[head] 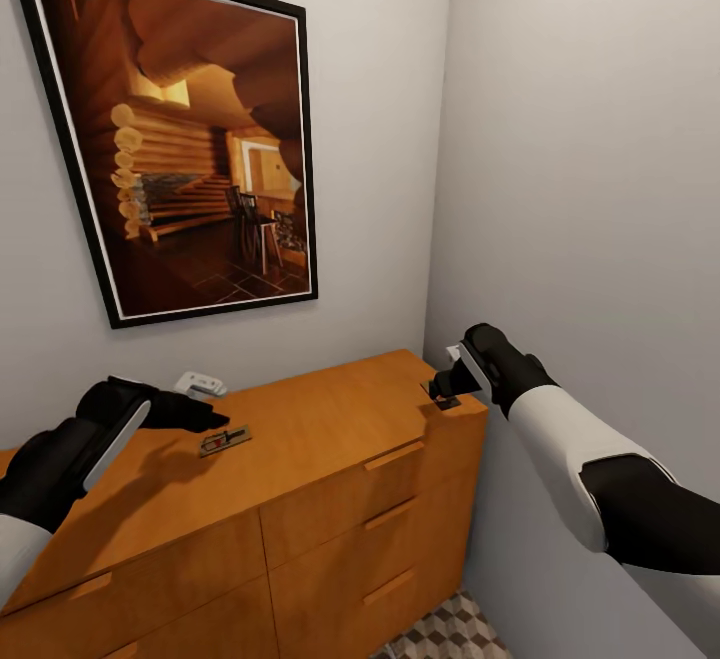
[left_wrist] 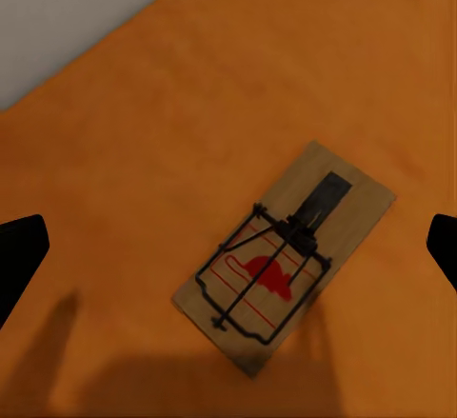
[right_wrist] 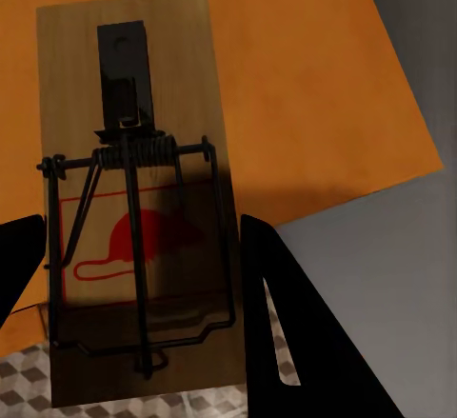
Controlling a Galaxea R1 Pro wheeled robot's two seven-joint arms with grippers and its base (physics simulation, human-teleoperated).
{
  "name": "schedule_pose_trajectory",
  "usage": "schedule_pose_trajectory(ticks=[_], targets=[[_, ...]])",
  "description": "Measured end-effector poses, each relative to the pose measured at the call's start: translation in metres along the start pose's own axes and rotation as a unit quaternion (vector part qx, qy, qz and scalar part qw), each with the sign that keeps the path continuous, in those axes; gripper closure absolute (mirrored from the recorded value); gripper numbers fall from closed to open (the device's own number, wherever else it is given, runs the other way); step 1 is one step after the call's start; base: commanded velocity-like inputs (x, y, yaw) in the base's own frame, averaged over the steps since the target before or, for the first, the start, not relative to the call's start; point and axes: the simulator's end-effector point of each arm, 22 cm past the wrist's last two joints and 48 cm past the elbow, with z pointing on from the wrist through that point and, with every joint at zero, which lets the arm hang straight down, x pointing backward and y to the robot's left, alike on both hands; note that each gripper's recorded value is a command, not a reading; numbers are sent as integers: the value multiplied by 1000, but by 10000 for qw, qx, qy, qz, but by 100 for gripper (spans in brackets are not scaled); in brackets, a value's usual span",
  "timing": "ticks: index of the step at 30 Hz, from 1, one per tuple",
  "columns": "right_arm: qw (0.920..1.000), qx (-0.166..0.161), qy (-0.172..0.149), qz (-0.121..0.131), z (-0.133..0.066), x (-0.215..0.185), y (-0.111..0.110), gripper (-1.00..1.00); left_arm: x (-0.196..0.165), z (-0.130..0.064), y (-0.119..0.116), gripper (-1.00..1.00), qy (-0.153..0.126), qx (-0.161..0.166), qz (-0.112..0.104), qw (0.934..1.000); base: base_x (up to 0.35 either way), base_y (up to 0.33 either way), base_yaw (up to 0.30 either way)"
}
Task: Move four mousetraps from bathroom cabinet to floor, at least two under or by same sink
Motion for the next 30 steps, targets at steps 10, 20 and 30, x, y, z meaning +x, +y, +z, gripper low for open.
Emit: schedule_pose_trajectory(ticks=[10,20,30], targets=[[10000,9,1,0,0,0,-1,100,11,7,-38,-100,198,1100,-224,9935,0,0,0],[10000,9,1,5,0,0,-1,100,7,6,-53,-100,-7,1569,-128,9875,0,0,0],[10000,9,3,5,0,0,-1,100,7,5,-46,-100,-34,1512,-69,9885,0,0,0]])
